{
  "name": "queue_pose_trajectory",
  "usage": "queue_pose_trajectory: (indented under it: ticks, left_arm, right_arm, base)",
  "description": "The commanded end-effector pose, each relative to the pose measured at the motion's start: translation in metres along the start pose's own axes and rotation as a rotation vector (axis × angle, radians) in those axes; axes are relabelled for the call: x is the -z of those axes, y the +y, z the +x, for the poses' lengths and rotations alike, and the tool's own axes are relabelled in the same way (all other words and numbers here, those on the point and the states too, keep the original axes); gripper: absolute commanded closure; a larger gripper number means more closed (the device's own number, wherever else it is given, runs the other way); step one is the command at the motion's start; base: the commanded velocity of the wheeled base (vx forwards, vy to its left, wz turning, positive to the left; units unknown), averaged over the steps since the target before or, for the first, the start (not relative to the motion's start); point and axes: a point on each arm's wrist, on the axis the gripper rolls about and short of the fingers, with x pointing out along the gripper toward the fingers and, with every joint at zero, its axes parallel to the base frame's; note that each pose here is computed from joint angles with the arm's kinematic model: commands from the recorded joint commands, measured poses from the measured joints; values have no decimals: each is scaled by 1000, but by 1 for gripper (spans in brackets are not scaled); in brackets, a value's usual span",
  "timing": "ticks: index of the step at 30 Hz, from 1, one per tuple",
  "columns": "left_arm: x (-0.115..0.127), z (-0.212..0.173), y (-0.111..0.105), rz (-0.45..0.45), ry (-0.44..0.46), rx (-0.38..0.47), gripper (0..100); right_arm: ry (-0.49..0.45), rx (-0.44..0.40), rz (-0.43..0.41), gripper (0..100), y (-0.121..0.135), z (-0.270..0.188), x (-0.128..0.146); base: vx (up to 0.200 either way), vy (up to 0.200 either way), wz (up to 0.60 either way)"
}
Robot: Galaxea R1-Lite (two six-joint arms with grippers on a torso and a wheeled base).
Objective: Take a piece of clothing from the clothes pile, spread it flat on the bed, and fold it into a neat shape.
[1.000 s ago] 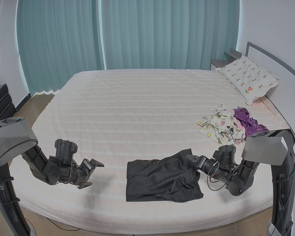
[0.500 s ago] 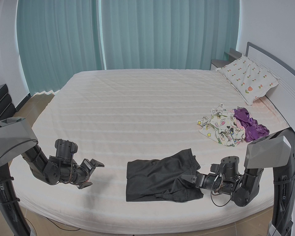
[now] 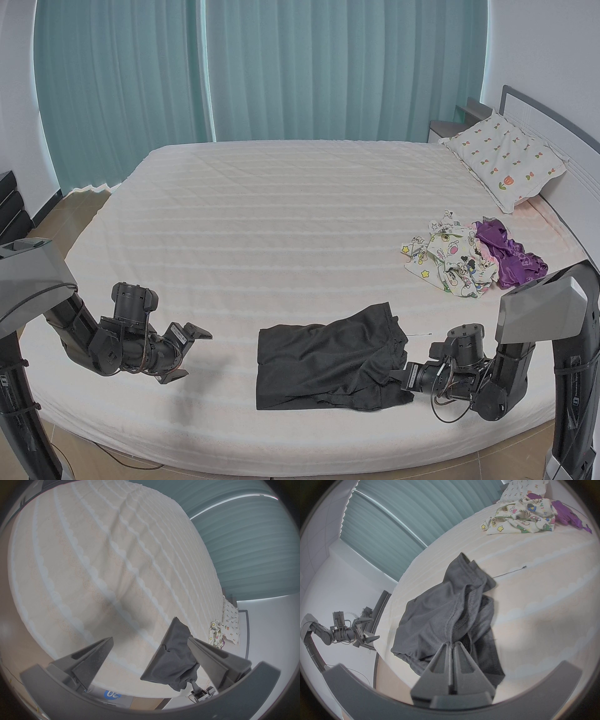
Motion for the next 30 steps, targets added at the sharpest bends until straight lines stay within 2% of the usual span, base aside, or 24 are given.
queue_pose_trajectory:
  ticks: [1,6,7,15,24,25,29,30]
  left_arm:
    - [0,0,0,-1,0,-1,0]
    - [0,0,0,-1,0,-1,0]
    - [0,0,0,-1,0,0,0]
    - [0,1,1,-1,0,-3,0]
    - [0,1,1,-1,0,-3,0]
    - [0,1,1,-1,0,-3,0]
    - [0,1,1,-1,-1,-4,0]
    - [0,1,0,0,0,-4,0]
  right_arm:
    - [-13,10,-12,100,2,-16,-7]
    - [-3,19,-23,100,2,-22,-7]
    - [41,66,-54,100,-16,-34,-3]
    - [134,108,-155,100,-34,-34,15]
    - [141,114,-168,100,-35,-34,14]
    - [145,116,-166,0,-35,-34,14]
    - [148,119,-171,0,-36,-35,14]
    - [122,118,-176,0,-37,-35,9]
  base:
    - [0,0,0]
    - [0,0,0]
    - [0,0,0]
    - [0,0,0]
    - [0,0,0]
    - [0,0,0]
    - [0,0,0]
    - [0,0,0]
